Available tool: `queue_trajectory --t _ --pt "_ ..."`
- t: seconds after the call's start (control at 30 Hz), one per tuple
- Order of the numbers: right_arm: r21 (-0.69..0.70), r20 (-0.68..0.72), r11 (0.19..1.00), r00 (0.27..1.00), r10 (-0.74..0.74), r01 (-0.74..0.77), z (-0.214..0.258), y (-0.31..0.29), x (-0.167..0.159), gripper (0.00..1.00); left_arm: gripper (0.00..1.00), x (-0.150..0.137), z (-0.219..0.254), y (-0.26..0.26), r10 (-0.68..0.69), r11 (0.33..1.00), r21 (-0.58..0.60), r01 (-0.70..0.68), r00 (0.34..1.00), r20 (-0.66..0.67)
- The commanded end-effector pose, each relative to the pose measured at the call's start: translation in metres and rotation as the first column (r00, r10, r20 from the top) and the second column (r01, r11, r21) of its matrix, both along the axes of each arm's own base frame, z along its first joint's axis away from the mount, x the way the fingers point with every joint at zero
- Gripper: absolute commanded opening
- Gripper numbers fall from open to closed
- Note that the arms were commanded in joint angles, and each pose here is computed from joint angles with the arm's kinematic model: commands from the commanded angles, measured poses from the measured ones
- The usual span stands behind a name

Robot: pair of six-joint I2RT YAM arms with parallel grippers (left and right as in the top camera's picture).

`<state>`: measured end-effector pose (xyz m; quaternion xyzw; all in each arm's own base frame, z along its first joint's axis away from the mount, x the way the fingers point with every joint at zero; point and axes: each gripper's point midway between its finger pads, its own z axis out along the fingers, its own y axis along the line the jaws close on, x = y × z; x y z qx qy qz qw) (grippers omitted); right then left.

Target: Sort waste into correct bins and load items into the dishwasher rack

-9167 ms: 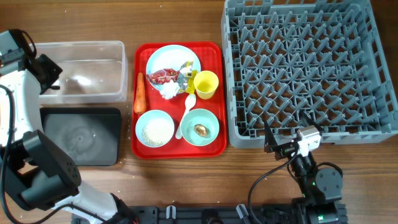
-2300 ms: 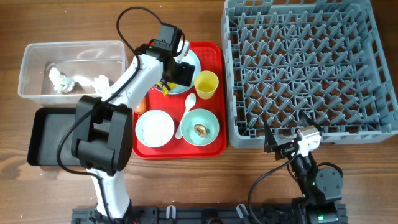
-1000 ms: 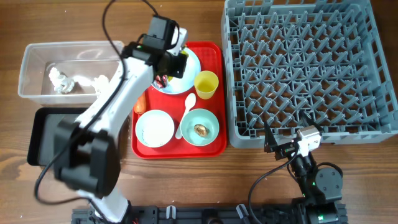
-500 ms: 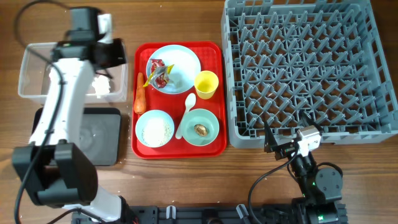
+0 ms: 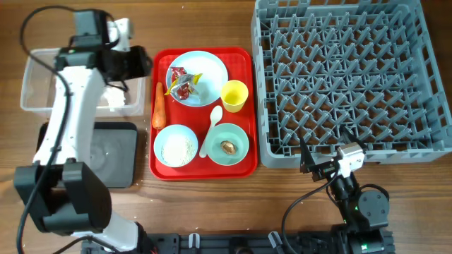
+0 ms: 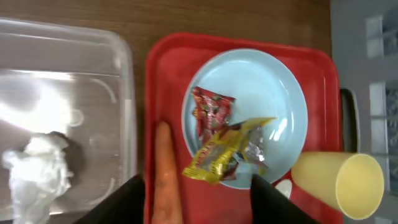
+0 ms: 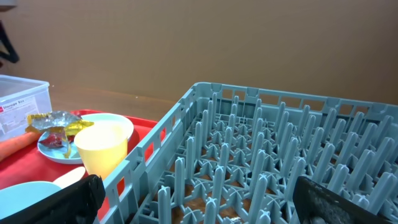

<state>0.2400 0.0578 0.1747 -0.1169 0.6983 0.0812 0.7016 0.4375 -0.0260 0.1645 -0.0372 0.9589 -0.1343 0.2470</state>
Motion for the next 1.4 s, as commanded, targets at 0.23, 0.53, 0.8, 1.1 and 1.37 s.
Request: queue_trajectory --t 0.23,0.53,0.8,1.1,1.37 --pt "-0.008 0.009 1.0 1.0 -0.019 0.019 0.001 -0.004 0.001 1.0 0.68 0.001 -0.07 -0.059 -0.25 0.93 0.245 0.274 0.96 -0.124" --pt "-0.008 0.009 1.0 1.0 -0.019 0.019 0.001 -0.004 0.001 1.0 0.5 0.001 -0.121 -0.063 -0.251 0.911 0.276 0.308 0.942 -0.223" --pt "-0.008 0.009 1.0 1.0 -0.019 0.019 0.001 -0.004 0.001 1.0 0.04 0.0 -0.11 -0.07 -0.266 0.918 0.245 0.311 0.943 -0.2" --pt "-0.008 0.009 1.0 1.0 -0.019 0.019 0.001 -0.004 0.001 1.0 0.04 0.001 -0.051 -0.083 -0.282 0.941 0.18 0.288 0.957 -0.061" --pt "-0.008 0.009 1.0 1.0 -0.019 0.019 0.001 -0.004 0.001 1.0 0.05 0.006 -0.008 -0.046 -0.088 0.988 0.126 0.084 0.996 0.023"
